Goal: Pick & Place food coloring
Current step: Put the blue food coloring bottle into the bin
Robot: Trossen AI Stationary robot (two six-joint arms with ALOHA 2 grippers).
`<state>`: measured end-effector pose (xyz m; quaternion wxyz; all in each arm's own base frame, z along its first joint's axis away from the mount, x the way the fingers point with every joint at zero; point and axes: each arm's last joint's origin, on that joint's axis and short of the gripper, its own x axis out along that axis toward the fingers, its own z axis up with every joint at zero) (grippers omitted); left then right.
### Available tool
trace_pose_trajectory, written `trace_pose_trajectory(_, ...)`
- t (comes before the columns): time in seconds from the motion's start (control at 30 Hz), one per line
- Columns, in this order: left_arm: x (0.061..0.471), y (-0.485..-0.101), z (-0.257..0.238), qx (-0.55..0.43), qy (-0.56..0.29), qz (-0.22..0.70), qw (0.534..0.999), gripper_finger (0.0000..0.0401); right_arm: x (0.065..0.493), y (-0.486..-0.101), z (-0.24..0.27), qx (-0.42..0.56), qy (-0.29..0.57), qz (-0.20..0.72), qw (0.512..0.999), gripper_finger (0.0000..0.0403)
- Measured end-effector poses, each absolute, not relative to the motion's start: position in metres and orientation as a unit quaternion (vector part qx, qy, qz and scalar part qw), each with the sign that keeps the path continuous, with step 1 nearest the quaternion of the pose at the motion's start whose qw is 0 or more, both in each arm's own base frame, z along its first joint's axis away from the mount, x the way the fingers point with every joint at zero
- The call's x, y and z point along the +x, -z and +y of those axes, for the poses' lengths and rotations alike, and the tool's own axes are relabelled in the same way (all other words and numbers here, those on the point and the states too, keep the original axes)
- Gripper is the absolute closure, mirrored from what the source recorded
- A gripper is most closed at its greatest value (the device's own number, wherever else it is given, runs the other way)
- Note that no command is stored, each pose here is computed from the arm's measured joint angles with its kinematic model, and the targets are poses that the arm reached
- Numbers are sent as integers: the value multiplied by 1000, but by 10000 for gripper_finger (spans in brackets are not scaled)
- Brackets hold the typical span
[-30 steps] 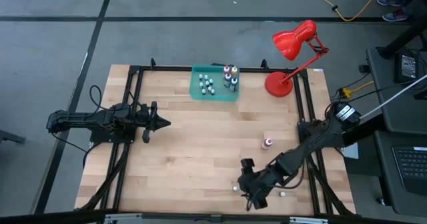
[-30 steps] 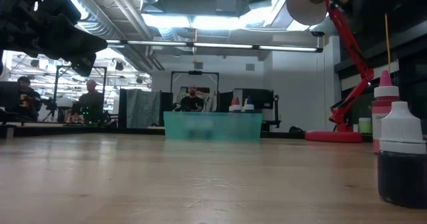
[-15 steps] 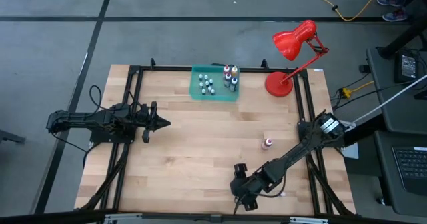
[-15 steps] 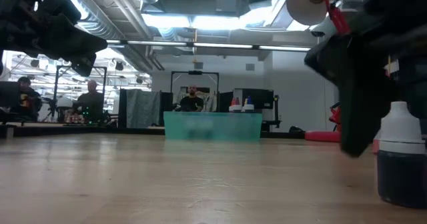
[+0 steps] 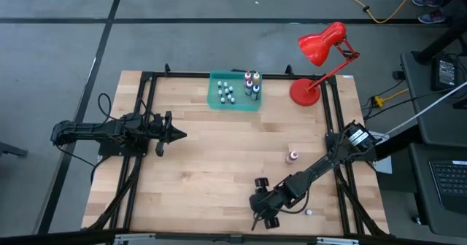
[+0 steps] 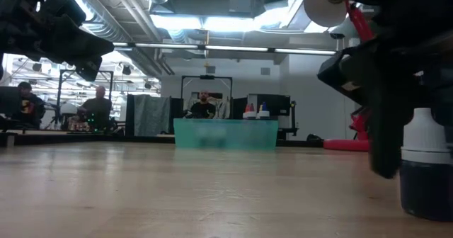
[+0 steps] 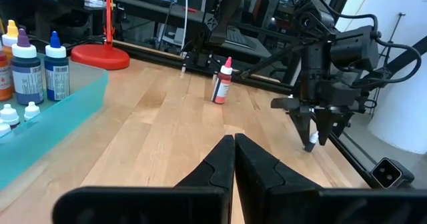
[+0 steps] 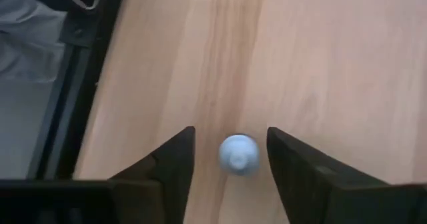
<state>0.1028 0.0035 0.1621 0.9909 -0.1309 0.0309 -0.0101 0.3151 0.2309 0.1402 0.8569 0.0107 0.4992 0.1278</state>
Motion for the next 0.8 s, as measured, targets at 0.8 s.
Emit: trace_pose_trajectory(0.8, 103, -162, 4, -131, 10, 31, 991, 395, 338, -165, 224, 9, -172, 487, 856, 319)
